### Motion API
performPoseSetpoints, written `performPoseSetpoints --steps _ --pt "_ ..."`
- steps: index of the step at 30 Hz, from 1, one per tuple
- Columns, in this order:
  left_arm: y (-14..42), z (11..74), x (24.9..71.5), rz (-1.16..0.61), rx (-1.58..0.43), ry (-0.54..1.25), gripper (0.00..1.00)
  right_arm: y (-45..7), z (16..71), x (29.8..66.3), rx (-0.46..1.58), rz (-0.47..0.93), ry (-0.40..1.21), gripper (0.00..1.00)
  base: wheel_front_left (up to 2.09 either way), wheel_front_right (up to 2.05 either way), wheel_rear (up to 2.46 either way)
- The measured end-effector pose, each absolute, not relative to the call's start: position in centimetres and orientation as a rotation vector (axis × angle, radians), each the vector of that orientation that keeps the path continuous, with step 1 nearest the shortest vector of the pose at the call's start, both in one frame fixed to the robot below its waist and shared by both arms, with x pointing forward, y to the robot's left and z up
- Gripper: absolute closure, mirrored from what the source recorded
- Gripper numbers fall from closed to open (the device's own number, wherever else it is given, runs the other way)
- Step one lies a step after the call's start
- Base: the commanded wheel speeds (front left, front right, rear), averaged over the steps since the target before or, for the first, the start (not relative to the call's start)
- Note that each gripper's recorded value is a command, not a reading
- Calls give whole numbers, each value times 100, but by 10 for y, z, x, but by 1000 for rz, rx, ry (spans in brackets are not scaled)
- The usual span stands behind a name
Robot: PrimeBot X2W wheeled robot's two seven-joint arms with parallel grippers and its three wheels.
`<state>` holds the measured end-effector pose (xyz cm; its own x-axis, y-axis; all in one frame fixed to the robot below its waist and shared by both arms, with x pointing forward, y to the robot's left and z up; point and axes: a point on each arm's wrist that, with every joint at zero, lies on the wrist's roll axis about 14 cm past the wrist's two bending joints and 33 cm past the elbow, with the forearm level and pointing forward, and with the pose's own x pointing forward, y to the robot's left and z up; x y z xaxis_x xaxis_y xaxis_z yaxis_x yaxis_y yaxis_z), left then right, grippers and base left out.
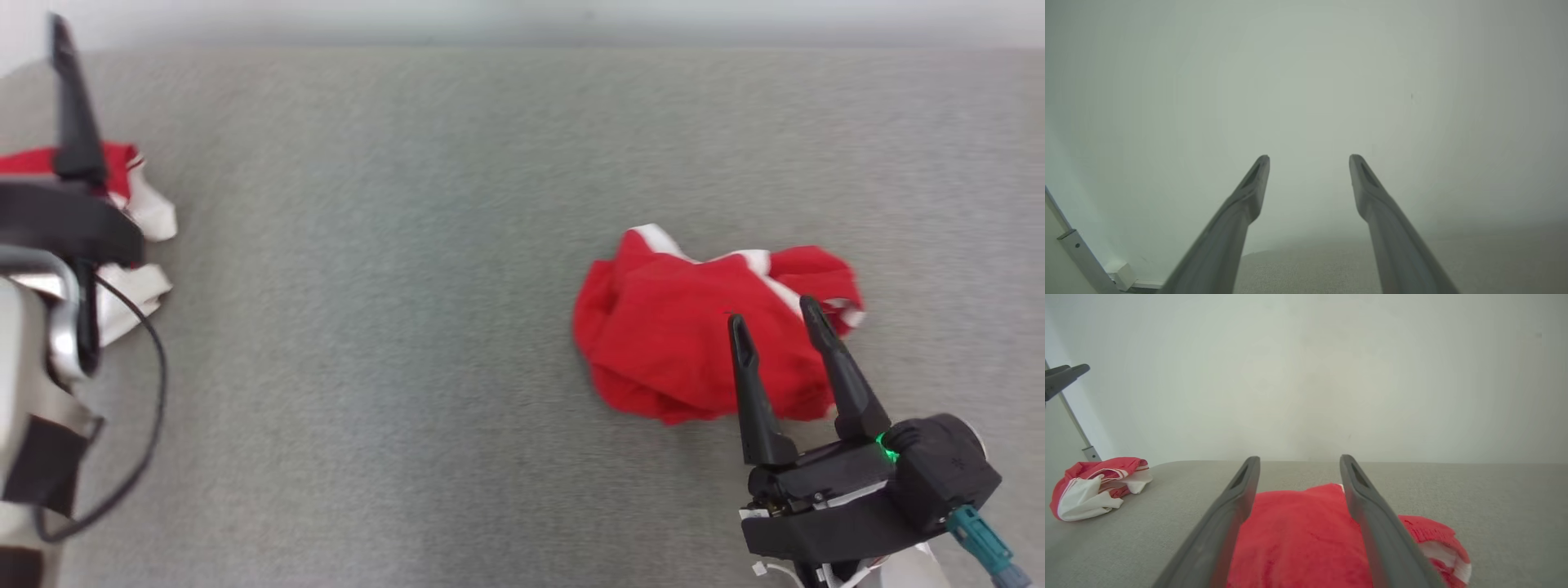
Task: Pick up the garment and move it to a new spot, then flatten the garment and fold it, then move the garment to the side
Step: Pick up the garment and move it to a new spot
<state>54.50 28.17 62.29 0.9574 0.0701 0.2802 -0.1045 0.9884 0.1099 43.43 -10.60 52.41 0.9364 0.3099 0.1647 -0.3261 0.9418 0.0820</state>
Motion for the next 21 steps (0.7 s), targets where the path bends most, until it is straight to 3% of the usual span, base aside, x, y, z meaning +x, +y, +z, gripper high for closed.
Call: performPoseSetpoints --steps 13,21 --pt "161 607 542 -176 32 -278 0 -175 524 397 88 96 -140 0 0 0 0" --pt "144 596 510 -191 -19 -251 0 -198 521 366 89 14 -128 0 0 0 0"
